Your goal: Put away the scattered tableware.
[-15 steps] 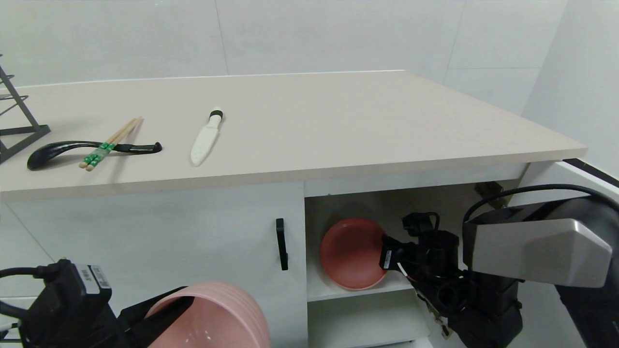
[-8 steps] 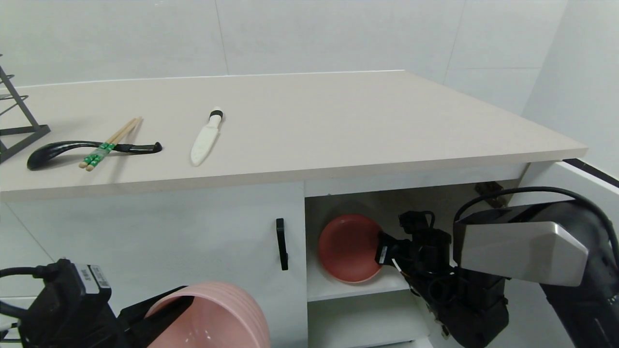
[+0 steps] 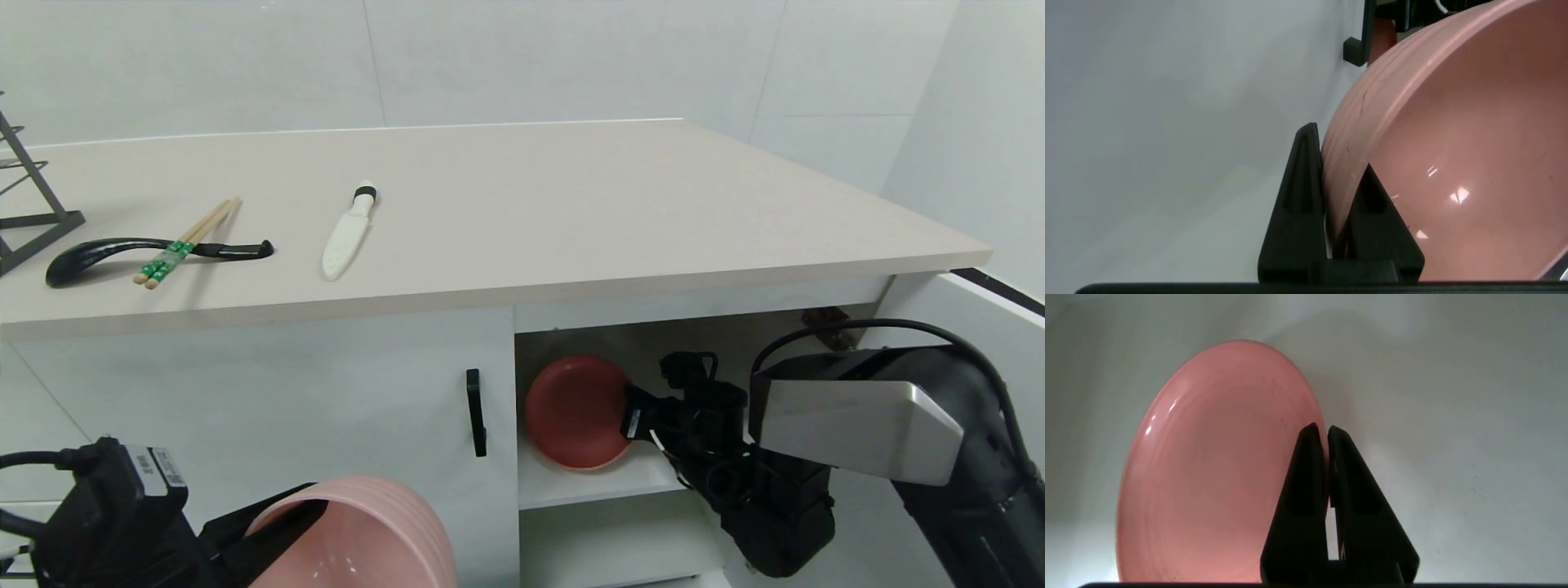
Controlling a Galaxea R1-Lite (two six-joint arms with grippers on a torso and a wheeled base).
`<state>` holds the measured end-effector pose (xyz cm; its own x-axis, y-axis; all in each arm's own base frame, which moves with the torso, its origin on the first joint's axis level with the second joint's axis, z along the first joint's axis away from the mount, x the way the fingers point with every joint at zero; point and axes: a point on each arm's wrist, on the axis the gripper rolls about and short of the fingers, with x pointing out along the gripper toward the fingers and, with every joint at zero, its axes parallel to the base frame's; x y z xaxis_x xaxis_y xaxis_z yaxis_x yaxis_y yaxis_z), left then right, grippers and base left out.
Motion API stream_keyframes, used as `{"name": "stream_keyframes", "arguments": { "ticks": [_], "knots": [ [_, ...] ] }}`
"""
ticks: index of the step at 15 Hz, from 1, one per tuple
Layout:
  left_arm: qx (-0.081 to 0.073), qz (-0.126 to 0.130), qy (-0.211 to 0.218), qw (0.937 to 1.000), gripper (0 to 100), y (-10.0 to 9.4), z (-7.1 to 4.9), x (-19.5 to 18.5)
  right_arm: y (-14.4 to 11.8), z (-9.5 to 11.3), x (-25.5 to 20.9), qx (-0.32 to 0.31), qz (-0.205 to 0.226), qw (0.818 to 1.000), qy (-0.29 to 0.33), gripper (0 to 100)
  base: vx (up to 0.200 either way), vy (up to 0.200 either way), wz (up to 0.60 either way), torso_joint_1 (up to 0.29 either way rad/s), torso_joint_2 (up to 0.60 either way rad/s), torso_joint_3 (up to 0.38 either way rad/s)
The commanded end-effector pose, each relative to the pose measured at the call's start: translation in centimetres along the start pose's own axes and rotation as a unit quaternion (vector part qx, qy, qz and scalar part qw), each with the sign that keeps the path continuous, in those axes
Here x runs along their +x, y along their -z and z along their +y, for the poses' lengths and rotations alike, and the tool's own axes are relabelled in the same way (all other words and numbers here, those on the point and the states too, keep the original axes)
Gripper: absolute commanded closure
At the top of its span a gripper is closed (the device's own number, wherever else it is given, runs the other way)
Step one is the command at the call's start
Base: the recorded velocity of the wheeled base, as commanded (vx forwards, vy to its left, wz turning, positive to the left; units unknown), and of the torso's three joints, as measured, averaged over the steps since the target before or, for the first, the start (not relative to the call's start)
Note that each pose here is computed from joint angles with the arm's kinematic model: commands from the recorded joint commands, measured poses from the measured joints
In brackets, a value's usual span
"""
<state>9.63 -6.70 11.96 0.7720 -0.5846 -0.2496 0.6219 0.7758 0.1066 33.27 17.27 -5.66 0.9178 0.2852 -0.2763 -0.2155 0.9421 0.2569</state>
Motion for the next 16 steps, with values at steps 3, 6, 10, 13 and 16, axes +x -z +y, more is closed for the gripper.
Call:
{"name": "stream_keyframes", "arguments": {
  "ticks": [3, 6, 10, 13, 16],
  "knots": [
    [0.000, 0.000, 0.000, 1.0000, 100, 0.0, 0.0, 0.0, 0.3, -0.7, 0.6, -0.005, -0.001, 1.000, 0.007, 100, 0.000, 0.000, 0.00, 0.000, 0.00, 0.000],
    [-0.001, -0.005, -0.001, 1.0000, 100, -0.1, 0.0, 0.0, 0.5, -1.7, 1.3, -0.002, -0.004, 1.000, 0.018, 0, 0.000, 0.000, 0.00, 0.000, 0.00, 0.000],
    [0.001, -0.008, -0.001, 1.0000, 100, -0.2, 0.0, -0.1, 1.4, -3.0, 1.4, -0.045, 0.011, 0.998, 0.037, 0, 0.000, 0.000, 0.00, 0.000, 0.00, 0.000],
    [0.003, -0.016, 0.000, 0.9999, 100, -0.3, 0.0, -0.3, -2.2, -1.4, -1.8, -0.048, -0.005, 0.999, 0.022, 0, 0.000, 0.000, 0.00, 0.000, 0.00, 0.000],
    [0.004, -0.027, 0.006, 0.9996, 100, -0.4, -0.2, -1.0, -4.0, 0.3, -9.1, -0.063, 0.031, 0.998, -0.002, 0, 0.000, 0.000, 0.00, 0.000, 0.00, 0.000]
  ]
}}
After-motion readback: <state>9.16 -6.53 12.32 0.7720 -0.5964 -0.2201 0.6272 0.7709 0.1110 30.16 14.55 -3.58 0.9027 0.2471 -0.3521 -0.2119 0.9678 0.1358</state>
